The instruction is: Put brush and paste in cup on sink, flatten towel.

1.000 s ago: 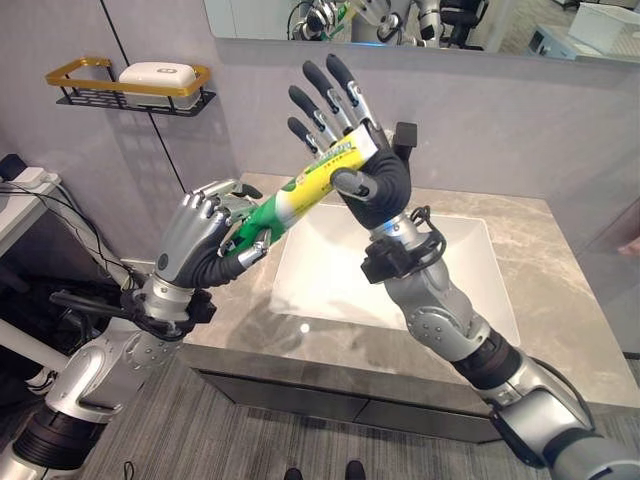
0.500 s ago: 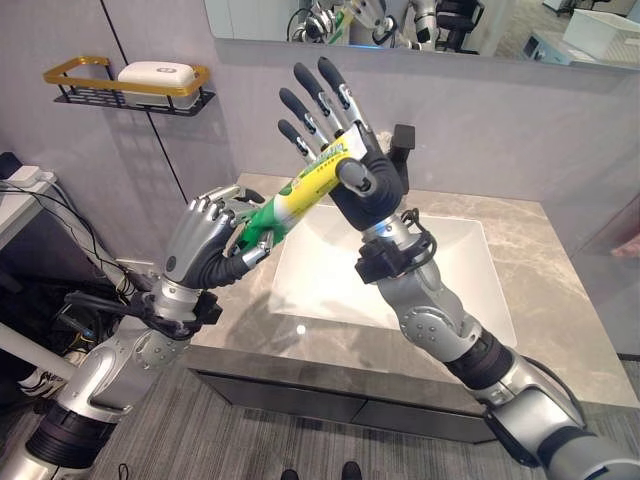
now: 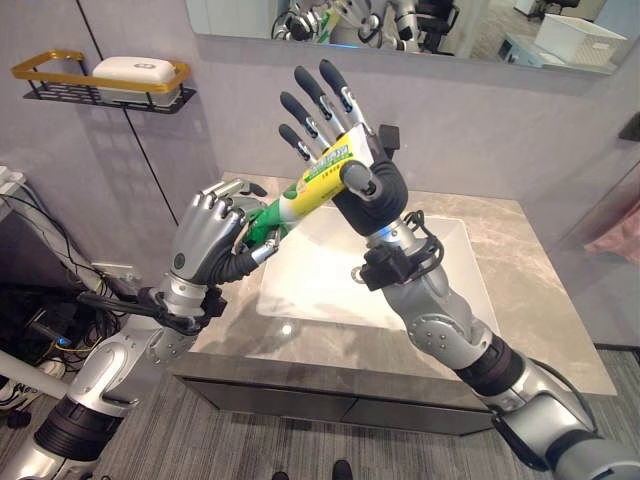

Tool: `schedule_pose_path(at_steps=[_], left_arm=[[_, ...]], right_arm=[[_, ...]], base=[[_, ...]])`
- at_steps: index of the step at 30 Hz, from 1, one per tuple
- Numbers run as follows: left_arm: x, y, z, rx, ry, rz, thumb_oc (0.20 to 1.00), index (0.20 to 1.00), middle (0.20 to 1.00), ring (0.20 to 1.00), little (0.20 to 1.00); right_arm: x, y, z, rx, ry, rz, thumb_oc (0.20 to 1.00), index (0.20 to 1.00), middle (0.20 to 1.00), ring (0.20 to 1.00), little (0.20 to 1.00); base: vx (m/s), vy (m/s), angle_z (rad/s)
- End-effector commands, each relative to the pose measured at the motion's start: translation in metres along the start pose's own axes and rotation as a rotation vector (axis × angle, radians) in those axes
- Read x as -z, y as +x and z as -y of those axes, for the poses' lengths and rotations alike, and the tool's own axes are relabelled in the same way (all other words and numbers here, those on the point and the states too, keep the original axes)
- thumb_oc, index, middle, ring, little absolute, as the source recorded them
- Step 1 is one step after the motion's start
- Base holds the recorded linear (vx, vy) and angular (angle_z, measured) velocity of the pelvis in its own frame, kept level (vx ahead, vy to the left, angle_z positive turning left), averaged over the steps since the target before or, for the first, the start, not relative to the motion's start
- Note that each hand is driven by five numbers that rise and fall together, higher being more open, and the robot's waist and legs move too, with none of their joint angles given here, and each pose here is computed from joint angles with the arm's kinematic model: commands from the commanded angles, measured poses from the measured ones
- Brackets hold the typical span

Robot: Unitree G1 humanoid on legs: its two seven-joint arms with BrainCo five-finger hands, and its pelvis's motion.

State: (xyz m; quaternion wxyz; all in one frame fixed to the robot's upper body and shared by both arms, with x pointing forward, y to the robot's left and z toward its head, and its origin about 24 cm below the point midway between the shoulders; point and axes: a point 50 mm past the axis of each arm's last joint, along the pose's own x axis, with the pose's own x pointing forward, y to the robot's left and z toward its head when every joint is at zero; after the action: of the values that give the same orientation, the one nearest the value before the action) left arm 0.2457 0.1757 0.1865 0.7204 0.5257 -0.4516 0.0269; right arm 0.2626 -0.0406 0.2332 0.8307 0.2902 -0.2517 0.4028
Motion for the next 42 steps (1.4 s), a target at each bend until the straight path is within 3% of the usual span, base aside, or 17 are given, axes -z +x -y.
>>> schedule_pose_path(at_steps=[1,16,17,18,19,20,33,34,35,36,42], left_arm=[[0.01,0.024,-0.016,-0.117,0.112,0.022,0.2,0.2,0.2,0.2,0.2],[0.011,0.025,-0.008,-0.143,0.138,0.0,0.2,0.2,0.2,0.2,0.2],[0.012,0.026,-0.006,-0.145,0.143,-0.001,0.2,0.2,0.2,0.2,0.2],[0.012,0.026,-0.006,-0.146,0.142,0.001,0.2,0.2,0.2,0.2,0.2],[0.012,0.027,-0.006,-0.147,0.143,0.001,0.2,0.2,0.2,0.2,0.2],[0.011,0.026,-0.005,-0.142,0.142,0.003,0.2,0.2,0.2,0.2,0.2],[0.01,0.026,-0.012,-0.206,0.142,-0.012,0.2,0.2,0.2,0.2,0.2],[0.01,0.026,-0.012,-0.206,0.142,-0.012,0.297,0.297,0.297,0.297,0.297],[0.009,0.024,-0.011,-0.21,0.122,-0.021,0.526,0.526,0.526,0.526,0.526],[0.007,0.02,-0.01,-0.212,0.093,-0.032,1.0,1.0,1.0,1.0,1.0],[-0.008,0.01,0.002,-0.241,-0.177,-0.117,1.0,1.0,1.0,1.0,1.0]], right_arm=[[-0.006,0.008,-0.024,-0.097,-0.03,0.053,1.0,1.0,1.0,1.0,1.0],[0.003,0.009,-0.023,-0.013,-0.043,0.047,1.0,1.0,1.0,1.0,1.0],[0.003,0.01,-0.026,-0.028,-0.028,0.045,0.611,0.611,0.611,0.611,0.611],[0.003,0.011,-0.027,-0.036,-0.022,0.043,0.448,0.448,0.448,0.448,0.448],[0.003,0.011,-0.027,-0.037,-0.023,0.044,0.235,0.235,0.235,0.235,0.235],[0.004,0.011,-0.029,-0.052,-0.002,0.035,0.2,0.2,0.2,0.2,0.2],[-0.017,0.01,-0.033,-0.083,-0.022,0.134,0.2,0.2,0.2,0.2,0.2],[-0.017,0.009,-0.033,-0.083,-0.022,0.134,0.2,0.2,0.2,0.2,0.2],[-0.022,0.009,-0.032,-0.08,-0.039,0.163,0.2,0.2,0.2,0.2,0.2],[-0.025,0.007,-0.029,-0.054,-0.049,0.191,0.2,0.2,0.2,0.2,0.2],[-0.029,0.009,-0.019,0.087,-0.054,0.294,0.2,0.2,0.2,0.2,0.2]], base=[[0.0,0.0,0.0],[0.0,0.001,0.0],[0.0,0.0,0.0],[0.0,0.0,0.0],[-0.04,-0.005,-0.01],[-0.04,-0.004,-0.01],[0.0,0.0,0.0],[0.0,0.0,0.0],[0.0,0.0,0.0],[0.0,0.0,0.0],[0.01,0.0,0.0]])
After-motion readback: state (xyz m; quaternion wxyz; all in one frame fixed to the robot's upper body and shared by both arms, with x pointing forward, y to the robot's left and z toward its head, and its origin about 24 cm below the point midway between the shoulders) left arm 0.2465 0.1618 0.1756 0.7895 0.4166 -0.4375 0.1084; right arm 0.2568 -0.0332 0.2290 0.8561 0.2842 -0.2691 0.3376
